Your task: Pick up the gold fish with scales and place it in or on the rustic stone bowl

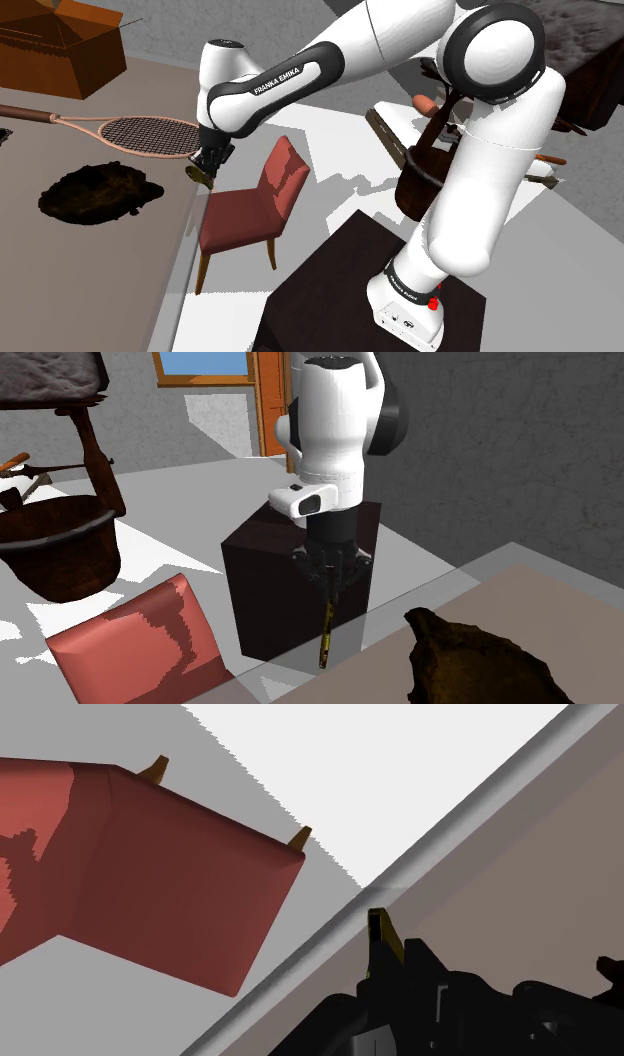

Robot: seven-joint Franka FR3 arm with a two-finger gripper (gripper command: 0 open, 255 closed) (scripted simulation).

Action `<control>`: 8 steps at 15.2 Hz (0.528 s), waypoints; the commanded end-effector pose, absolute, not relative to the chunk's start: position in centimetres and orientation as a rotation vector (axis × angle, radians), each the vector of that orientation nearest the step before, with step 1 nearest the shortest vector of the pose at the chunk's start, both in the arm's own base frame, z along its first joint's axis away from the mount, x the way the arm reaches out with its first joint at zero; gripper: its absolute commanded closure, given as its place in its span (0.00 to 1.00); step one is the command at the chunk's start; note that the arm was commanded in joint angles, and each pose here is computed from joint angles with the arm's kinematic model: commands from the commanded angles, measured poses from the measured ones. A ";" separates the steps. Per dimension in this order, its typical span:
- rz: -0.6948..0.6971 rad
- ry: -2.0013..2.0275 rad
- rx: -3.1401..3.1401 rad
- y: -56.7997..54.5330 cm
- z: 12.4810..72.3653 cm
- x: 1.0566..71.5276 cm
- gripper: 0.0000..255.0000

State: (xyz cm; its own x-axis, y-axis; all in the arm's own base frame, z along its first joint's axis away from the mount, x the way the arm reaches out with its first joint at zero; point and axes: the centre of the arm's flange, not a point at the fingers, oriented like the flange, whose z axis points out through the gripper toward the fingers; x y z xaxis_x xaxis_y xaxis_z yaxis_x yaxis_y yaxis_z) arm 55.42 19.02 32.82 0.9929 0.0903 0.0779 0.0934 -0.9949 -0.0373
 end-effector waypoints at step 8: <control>-0.117 -0.143 -3.095 19.1 37.5 55.5 1.00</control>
